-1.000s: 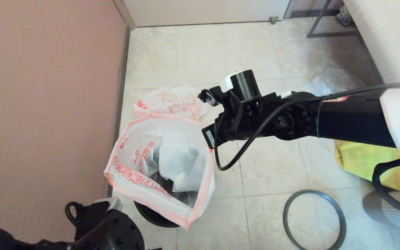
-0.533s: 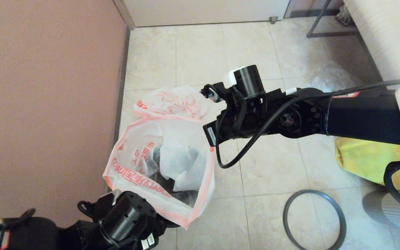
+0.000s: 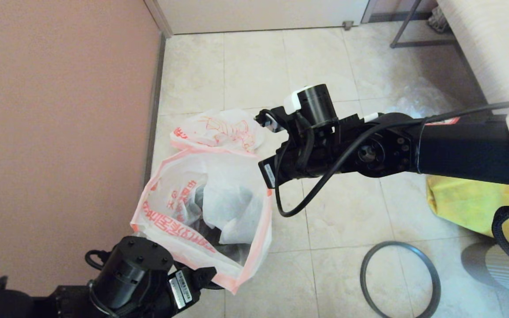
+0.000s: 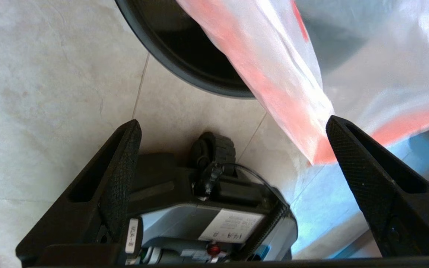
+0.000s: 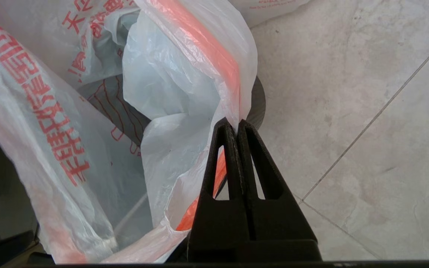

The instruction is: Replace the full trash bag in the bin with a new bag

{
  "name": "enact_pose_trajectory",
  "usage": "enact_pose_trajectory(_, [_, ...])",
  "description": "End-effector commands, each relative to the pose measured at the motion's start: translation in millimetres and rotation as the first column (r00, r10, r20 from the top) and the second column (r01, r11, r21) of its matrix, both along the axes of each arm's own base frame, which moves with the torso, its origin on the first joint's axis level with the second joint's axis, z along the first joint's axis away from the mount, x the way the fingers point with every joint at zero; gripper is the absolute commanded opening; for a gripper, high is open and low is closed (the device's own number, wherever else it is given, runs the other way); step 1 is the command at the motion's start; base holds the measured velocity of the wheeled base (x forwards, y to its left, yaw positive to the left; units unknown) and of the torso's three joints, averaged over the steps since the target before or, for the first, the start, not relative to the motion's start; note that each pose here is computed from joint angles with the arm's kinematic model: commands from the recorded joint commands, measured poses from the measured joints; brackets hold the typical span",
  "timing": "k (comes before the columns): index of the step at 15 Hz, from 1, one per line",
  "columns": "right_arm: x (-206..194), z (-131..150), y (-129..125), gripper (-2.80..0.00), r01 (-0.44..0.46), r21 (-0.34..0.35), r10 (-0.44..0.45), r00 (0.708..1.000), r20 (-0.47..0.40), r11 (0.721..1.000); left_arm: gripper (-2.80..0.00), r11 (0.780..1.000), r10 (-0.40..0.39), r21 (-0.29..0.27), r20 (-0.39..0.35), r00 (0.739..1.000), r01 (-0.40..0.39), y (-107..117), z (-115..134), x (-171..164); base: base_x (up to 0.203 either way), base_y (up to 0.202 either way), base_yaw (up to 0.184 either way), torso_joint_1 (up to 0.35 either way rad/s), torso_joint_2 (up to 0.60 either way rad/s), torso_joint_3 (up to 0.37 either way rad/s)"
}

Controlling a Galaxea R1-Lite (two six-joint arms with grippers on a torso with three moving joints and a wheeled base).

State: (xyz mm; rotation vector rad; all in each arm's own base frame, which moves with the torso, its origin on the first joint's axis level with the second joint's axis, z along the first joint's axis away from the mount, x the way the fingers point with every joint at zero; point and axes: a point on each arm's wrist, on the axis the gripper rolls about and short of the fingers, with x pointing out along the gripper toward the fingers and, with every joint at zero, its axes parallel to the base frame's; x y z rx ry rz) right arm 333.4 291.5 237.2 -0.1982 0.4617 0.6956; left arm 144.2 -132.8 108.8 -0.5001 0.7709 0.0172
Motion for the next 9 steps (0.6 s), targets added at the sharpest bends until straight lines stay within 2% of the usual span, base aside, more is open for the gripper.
enact_pose_trajectory(1, [-0.5,2.4,-0.3,-2.8,0.0,0.005,0.0,1.0,0.006,1.0,0.0,1.0,0.022,0.022,-0.025,0.999,-0.021,-1.9,-10.0,7.4,0.0,0.0,0.0,0.0,0.0,0.0])
enact_pose_trajectory(3, [-3.1,8.7,-2.5,-2.8,0.001,0.017,-0.001,1.0,0.015,1.0,0.0,0.997,0.061,0.05,-0.046,0.997,-0.059,-2.5,-23.4,22.4,0.0,0.0,0.0,0.0,0.0,0.0])
enact_pose_trajectory(5, [-7.4,13.4,-1.8,-2.8,0.001,0.041,-0.001,1.0,0.009,0.999,0.0,0.995,0.088,0.049,-0.013,0.996,-0.087,-4.5,-34.9,42.6,0.0,0.0,0.0,0.0,0.0,0.0])
enact_pose_trajectory(6, [-8.2,15.3,-2.4,-2.8,0.0,0.048,-0.001,1.0,0.01,0.999,-2.8,0.994,0.091,0.054,0.014,0.996,-0.091,-5.6,-39.9,54.1,0.0,0.0,0.0,0.0,0.0,0.0])
enact_pose_trajectory(9, [-9.0,14.3,-1.4,-2.8,0.006,0.058,-0.006,1.0,-0.005,0.998,-2.8,0.992,0.109,0.052,0.108,0.988,-0.116,-6.6,-44.8,87.3,0.0,0.0,0.0,0.0,0.0,0.0])
